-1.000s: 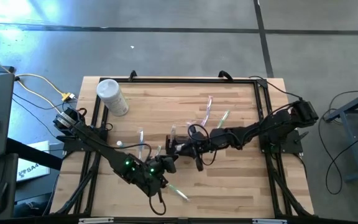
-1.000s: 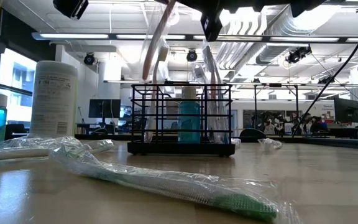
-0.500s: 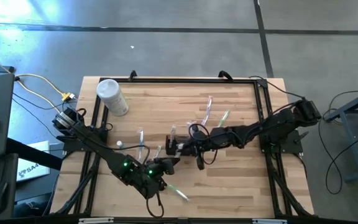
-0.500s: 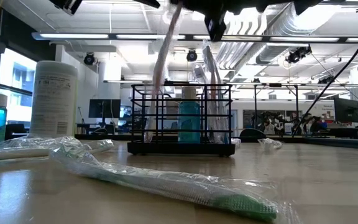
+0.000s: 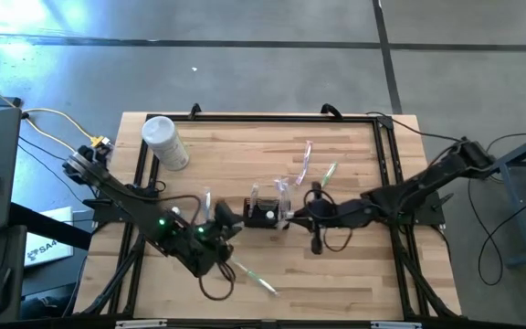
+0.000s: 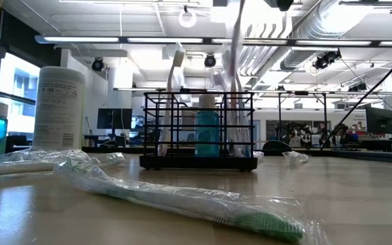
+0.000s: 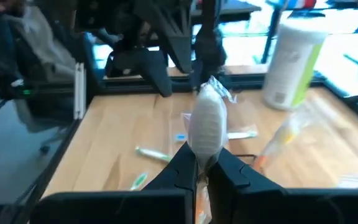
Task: Pick & Place toothbrushing station
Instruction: Put the orange toothbrush into the black mesh
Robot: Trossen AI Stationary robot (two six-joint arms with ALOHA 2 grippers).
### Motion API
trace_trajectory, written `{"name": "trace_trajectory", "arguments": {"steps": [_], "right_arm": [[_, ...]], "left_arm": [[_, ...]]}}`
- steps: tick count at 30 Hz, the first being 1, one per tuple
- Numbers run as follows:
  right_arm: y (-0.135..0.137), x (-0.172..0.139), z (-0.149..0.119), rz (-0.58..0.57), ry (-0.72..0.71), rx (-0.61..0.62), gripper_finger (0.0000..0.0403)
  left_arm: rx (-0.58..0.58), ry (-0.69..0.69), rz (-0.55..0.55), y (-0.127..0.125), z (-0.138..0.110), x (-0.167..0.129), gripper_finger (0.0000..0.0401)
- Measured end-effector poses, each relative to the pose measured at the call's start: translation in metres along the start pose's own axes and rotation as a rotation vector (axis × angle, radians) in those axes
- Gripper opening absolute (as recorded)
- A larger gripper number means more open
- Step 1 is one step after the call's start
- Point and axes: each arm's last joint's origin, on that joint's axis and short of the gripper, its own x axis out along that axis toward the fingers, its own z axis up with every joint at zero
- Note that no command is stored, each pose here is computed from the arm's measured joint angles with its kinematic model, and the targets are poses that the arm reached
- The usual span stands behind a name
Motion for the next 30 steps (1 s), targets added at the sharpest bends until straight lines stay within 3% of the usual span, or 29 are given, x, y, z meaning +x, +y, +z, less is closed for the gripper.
{"name": "trace_trajectory", "arguments": {"steps": [7, 12, 17, 30], "right_arm": [[0.004, -0.026, 0.009, -0.105, -0.038, -0.032, 0.0008], [0.000, -0.023, 0.007, -0.140, -0.024, -0.032, 0.0008], [-0.008, -0.013, 0.003, -0.177, 0.004, -0.008, 0.0008], [-0.020, 0.021, -0.022, -0.195, 0.132, 0.098, 0.0008]], "left_arm": [[-0.288, 0.053, -0.078, 0.021, -0.027, -0.018, 0.0194], [-0.432, 0.149, -0.147, 0.031, -0.046, -0.013, 0.0194], [-0.498, 0.224, -0.159, 0.034, -0.057, -0.002, 0.0194], [-0.506, 0.312, -0.217, 0.019, -0.074, 0.015, 0.0194]]}}
